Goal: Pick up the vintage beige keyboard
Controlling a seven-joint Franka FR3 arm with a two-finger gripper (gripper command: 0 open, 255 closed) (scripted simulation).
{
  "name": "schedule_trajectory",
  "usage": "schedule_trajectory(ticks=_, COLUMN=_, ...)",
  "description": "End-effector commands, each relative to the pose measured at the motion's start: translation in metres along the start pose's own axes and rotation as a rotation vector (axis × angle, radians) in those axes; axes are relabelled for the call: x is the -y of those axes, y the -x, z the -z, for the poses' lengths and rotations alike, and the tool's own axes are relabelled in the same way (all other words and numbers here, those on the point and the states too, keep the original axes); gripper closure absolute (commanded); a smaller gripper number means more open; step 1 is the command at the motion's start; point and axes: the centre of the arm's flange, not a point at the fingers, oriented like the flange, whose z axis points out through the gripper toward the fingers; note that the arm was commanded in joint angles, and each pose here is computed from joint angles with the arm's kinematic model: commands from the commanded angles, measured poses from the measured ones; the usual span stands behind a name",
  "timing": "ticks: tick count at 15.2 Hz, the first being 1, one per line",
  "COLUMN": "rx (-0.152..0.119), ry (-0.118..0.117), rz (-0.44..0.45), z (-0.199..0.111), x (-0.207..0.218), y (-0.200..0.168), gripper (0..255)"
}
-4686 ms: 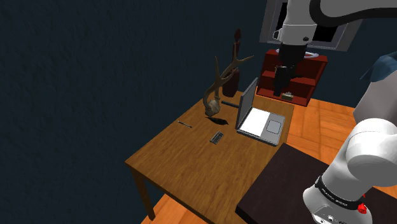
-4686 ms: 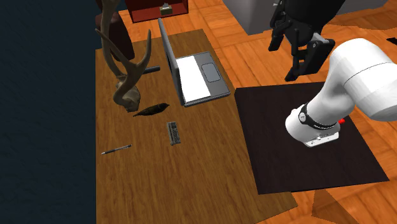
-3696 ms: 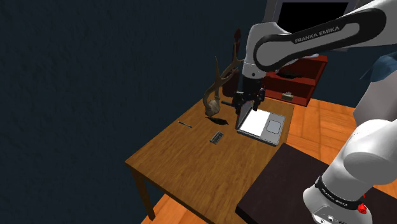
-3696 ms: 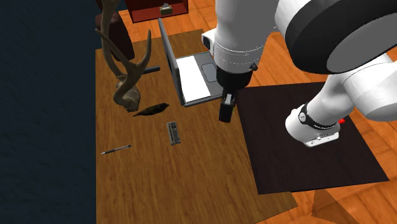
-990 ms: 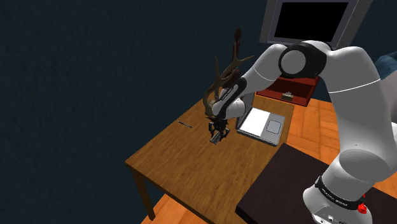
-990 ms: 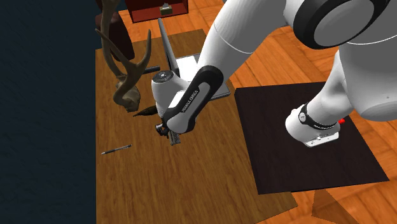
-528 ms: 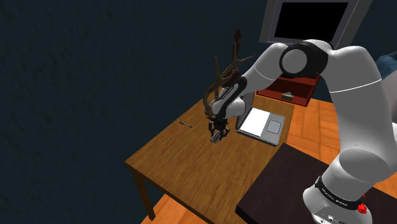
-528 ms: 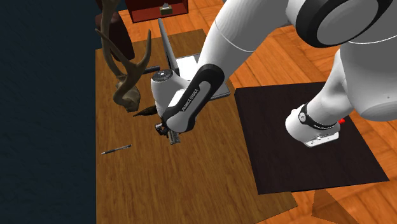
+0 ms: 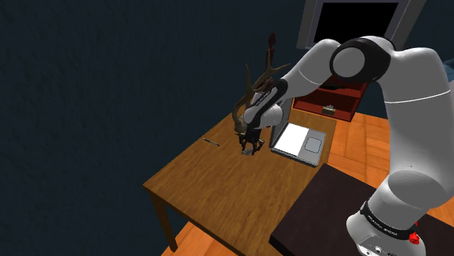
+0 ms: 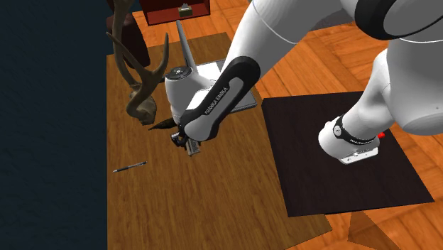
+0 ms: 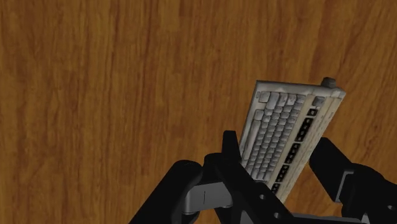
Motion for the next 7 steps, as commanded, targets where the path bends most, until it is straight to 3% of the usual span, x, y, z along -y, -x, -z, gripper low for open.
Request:
schedule_trajectory(ticks=1, rx=0.000, ry=0.000, rz=0.000, z=0.010, x=0.001, y=0.002, gripper=255)
schedule_trajectory(ticks=7, rx=0.000, ry=0.000, rz=0.000, z=0.032, x=0.003, y=0.006, gripper=255)
